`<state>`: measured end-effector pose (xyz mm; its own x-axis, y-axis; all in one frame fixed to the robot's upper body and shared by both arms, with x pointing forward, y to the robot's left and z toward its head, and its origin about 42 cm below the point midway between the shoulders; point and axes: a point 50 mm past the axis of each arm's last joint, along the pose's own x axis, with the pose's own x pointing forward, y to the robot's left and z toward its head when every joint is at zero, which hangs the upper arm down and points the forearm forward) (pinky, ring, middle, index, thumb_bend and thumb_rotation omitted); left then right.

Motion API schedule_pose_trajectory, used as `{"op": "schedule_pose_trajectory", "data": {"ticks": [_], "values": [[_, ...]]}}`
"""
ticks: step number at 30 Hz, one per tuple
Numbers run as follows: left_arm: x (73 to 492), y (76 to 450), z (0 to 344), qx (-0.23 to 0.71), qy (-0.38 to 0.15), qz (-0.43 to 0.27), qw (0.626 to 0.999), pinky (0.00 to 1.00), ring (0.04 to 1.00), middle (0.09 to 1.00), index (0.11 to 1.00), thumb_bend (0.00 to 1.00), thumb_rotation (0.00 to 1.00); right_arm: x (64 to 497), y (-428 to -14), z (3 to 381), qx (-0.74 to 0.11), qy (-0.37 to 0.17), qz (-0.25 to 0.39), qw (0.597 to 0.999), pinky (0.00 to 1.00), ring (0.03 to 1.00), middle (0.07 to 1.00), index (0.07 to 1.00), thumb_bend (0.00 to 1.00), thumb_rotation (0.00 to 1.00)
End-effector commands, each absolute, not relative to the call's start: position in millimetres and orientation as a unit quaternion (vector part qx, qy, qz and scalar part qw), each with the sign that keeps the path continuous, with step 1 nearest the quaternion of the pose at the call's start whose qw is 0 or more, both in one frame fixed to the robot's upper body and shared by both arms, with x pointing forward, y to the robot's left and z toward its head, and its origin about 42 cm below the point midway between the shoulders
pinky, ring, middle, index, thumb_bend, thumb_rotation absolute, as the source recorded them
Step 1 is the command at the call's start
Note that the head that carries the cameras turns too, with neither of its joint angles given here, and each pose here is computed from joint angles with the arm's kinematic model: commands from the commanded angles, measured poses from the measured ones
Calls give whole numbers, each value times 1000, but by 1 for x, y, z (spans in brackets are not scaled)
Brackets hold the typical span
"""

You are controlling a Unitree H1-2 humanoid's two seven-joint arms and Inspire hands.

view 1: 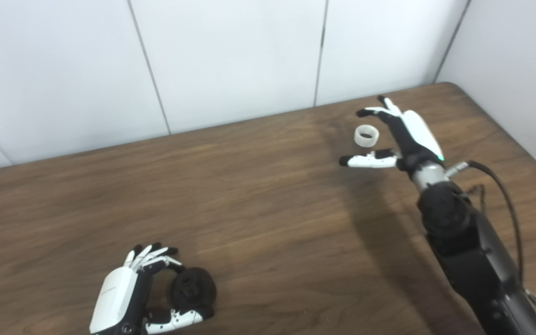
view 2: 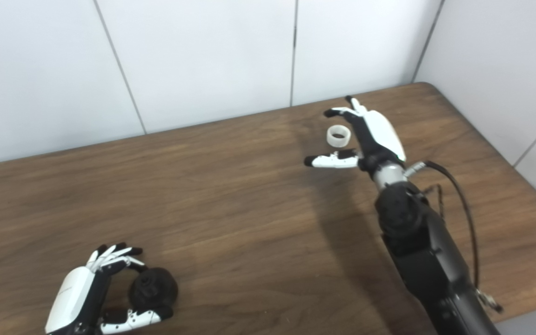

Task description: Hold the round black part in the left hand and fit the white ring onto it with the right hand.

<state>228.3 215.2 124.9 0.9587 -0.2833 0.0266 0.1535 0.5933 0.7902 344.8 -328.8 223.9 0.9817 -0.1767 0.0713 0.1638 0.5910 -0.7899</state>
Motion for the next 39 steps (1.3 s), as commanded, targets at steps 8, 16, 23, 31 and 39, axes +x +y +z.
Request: {"op": "schedule_pose_trajectory", "data": {"ticks": [8,16,23,31,39], "values": [[230,227,135,436,-104,-120,886,1000,912,807,486,516,54,389,-350,250,-490,24,-116,863,1000,1000,1000,815,816,317],[227,231,135,438,-102,-121,885,1000,910,804,486,516,55,419,-359,259,-511,60,-126,848,1000,1000,1000,815,832,331],[224,234,136,441,-103,-119,884,1000,908,801,487,517,56,437,-364,266,-514,87,-129,843,1000,1000,1000,819,833,316],[220,236,138,443,-103,-121,883,1000,912,803,487,517,56,452,-368,275,-525,114,-137,833,987,1000,1000,805,823,350],[220,236,138,438,-103,-120,885,1000,911,803,487,517,55,457,-372,270,-533,134,-140,824,951,1000,991,773,838,350]]}}
